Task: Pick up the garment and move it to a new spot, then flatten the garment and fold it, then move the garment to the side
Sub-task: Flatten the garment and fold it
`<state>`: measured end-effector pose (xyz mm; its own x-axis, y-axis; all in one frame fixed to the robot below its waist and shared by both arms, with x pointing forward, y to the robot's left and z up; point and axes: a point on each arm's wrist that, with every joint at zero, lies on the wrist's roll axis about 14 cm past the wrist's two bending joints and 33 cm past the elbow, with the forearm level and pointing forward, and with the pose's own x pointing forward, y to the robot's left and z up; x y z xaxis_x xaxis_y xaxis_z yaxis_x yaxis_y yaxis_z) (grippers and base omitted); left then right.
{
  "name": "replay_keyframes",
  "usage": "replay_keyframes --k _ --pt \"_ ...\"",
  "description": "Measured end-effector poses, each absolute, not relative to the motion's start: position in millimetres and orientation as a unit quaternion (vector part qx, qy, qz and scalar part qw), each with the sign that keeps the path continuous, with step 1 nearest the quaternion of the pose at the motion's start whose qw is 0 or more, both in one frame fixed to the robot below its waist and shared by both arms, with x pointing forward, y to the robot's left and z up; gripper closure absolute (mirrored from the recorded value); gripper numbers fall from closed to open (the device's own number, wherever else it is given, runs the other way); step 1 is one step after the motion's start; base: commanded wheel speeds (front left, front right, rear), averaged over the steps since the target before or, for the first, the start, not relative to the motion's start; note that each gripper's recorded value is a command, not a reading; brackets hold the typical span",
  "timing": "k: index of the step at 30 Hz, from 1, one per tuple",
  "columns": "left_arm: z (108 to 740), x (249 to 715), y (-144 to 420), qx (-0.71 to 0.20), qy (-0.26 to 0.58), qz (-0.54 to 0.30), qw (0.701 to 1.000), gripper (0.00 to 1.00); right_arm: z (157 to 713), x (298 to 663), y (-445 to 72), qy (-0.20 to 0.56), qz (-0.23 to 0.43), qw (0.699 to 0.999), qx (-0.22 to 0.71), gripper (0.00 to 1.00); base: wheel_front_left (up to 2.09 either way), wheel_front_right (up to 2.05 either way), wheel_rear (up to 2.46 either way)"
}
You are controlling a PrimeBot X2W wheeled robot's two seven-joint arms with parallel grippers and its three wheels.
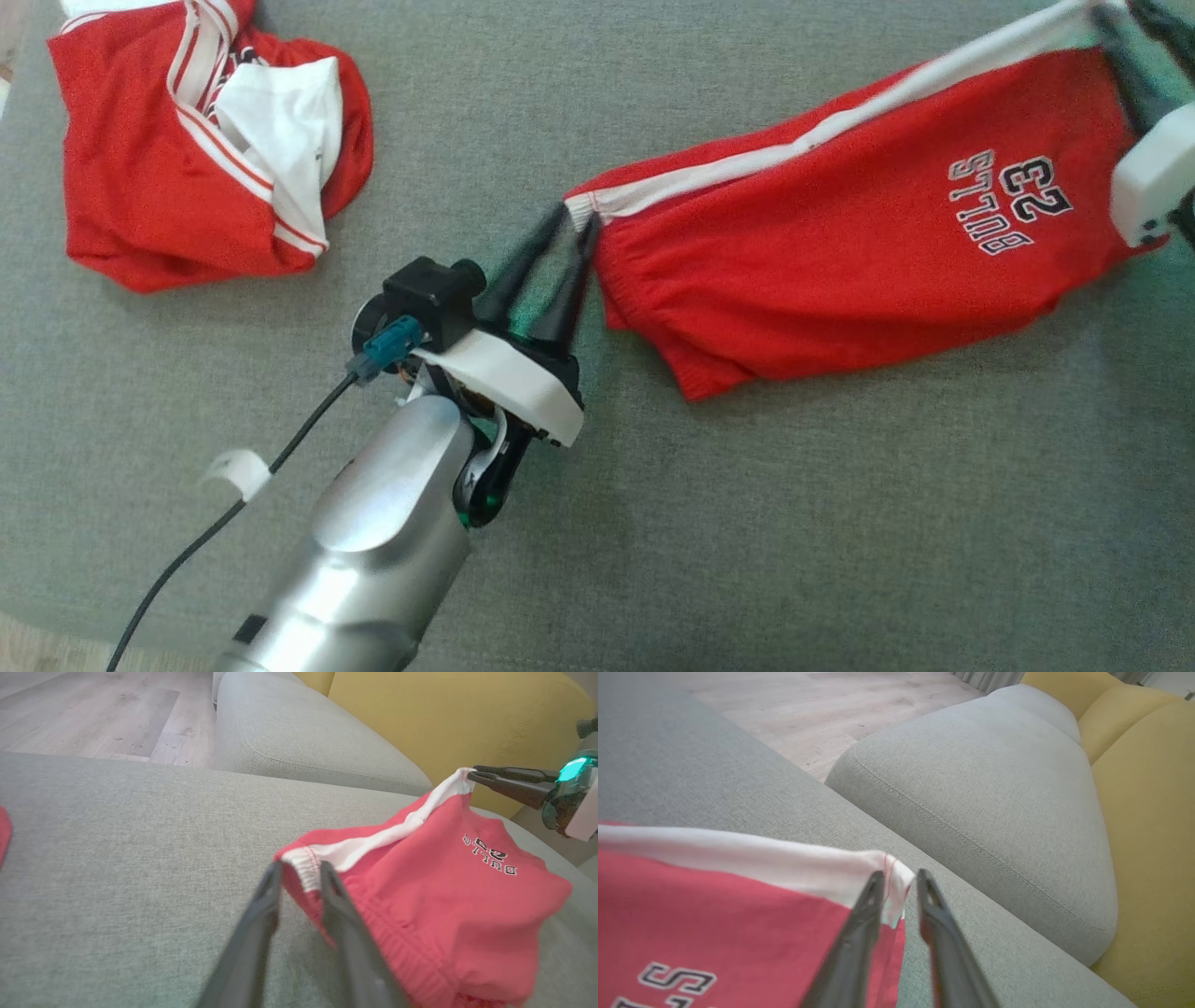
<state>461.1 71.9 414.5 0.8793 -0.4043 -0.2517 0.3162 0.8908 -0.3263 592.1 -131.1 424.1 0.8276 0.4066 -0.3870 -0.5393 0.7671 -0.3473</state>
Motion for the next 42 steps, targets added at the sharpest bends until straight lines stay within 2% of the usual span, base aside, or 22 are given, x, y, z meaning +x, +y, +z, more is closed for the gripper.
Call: replay_keyframes --k 4,8,13,15,24,31,32,33,34,38,42 --pt "412.3 459.7 71.8 -0.138 0.159 -0.186 0.96 0.0 429.7 590.6 -129.7 0.13 0.251 0.938 -0.2 0.0 0.0 0.0 0.0" --pt "424.9 460.0 76.0 -0.138 0.128 -0.164 0.968 0.0 440.4 579.1 -130.0 0.116 0.235 0.956 -0.128 0.0 0.0 0.0 0.0" --pt "447.2 451.4 95.4 -0.145 0.08 -0.098 0.981 0.0 411.1 537.4 -145.9 0.168 0.21 0.961 -0.068 0.0 0.0 0.0 0.0" --pt "461.4 444.8 106.4 -0.149 0.052 -0.073 0.985 0.0 402.5 531.1 -156.2 0.184 0.193 0.962 -0.056 0.0 0.0 0.0 0.0" --pt "494.3 400.9 140.7 -0.114 -0.009 0.008 0.993 0.0 381.7 545.9 -148.3 0.227 0.157 0.961 0.005 0.0 0.0 0.0 0.0" --pt "494.5 377.5 146.1 -0.099 -0.005 0.03 0.995 0.0 352.2 543.8 -147.3 0.295 0.13 0.947 0.018 0.0 0.0 0.0 0.0" --pt "495.3 376.3 147.1 -0.099 -0.005 0.033 0.995 0.0 352.9 544.1 -144.5 0.298 0.128 0.946 0.03 0.27 0.0 0.0 0.0" --pt "496.4 375.6 147.4 -0.099 -0.007 0.033 0.994 0.0 354.4 544.5 -141.8 0.3 0.125 0.945 0.041 0.75 0.0 0.0 0.0" --pt "497.2 375.4 147.6 -0.099 -0.008 0.034 0.994 0.0 355.5 543.9 -139.3 0.302 0.125 0.944 0.05 1.0 0.0 0.0 0.0" --pt "500.2 377.7 145.5 -0.093 -0.015 0.029 0.995 0.0 361.5 539.2 -143.3 0.289 0.119 0.948 0.058 1.0 0.0 0.0 0.0" --pt "502.2 381.0 136.8 -0.086 -0.02 0.012 0.996 0.0 373.4 532.5 -177.0 0.266 0.091 0.959 0.043 1.0 0.0 0.0 0.0"
